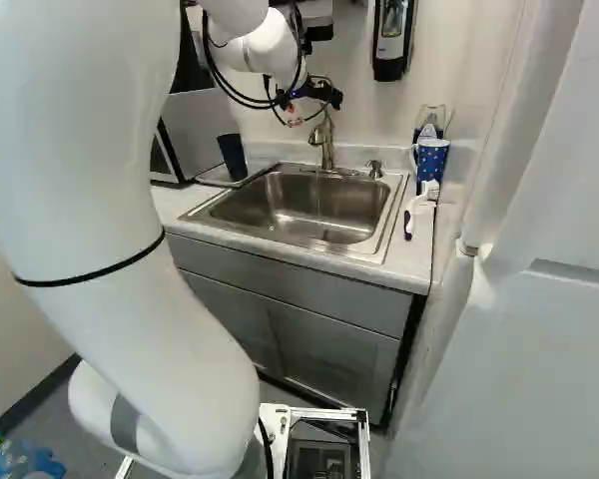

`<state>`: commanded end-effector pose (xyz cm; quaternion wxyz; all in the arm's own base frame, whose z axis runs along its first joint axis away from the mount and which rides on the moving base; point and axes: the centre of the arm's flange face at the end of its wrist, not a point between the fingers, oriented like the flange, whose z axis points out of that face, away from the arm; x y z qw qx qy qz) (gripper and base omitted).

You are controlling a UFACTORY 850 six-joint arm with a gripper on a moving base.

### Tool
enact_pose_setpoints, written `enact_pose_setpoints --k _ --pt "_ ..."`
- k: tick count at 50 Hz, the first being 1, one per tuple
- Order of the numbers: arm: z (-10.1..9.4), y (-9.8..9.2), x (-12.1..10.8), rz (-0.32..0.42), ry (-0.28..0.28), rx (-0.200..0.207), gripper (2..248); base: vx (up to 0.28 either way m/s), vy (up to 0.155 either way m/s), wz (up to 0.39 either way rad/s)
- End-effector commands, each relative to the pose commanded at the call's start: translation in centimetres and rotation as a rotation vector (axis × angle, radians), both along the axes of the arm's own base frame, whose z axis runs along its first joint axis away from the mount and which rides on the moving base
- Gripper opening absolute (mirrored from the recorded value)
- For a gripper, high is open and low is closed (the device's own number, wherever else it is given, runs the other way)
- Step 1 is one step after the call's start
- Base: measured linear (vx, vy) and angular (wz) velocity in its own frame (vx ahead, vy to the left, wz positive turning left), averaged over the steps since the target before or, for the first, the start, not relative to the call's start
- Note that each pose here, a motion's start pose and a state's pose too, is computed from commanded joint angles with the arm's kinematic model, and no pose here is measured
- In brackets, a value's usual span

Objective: Rinse the cup and place it in the tray

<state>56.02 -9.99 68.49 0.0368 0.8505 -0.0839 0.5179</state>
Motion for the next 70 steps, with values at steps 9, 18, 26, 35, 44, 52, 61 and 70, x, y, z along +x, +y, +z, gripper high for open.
enact_pose_setpoints --k 9,18,26,35,44,52,61,70 --pt "-0.2 -0.1 -1.9 -0.006 0.037 0.008 247 0.0 0.0 0.0" --pt "-0.6 0.0 -4.0 -0.007 0.085 0.019 247 0.0 0.0 0.0" --pt "-1.1 0.3 -5.9 -0.005 0.143 0.032 247 0.0 0.0 0.0" --pt "-1.7 0.7 -8.2 0.0 0.218 0.049 247 0.0 0.0 0.0" --pt "-2.3 1.0 -10.6 0.001 0.292 0.066 247 0.0 0.0 0.0" --pt "-2.7 1.3 -12.7 0.001 0.35 0.081 247 0.0 0.0 0.0" --pt "-3.1 1.5 -15.0 -0.002 0.392 0.092 247 0.0 0.0 0.0" --pt "-3.3 1.6 -15.5 0.0 0.425 0.1 247 0.0 0.0 0.0"
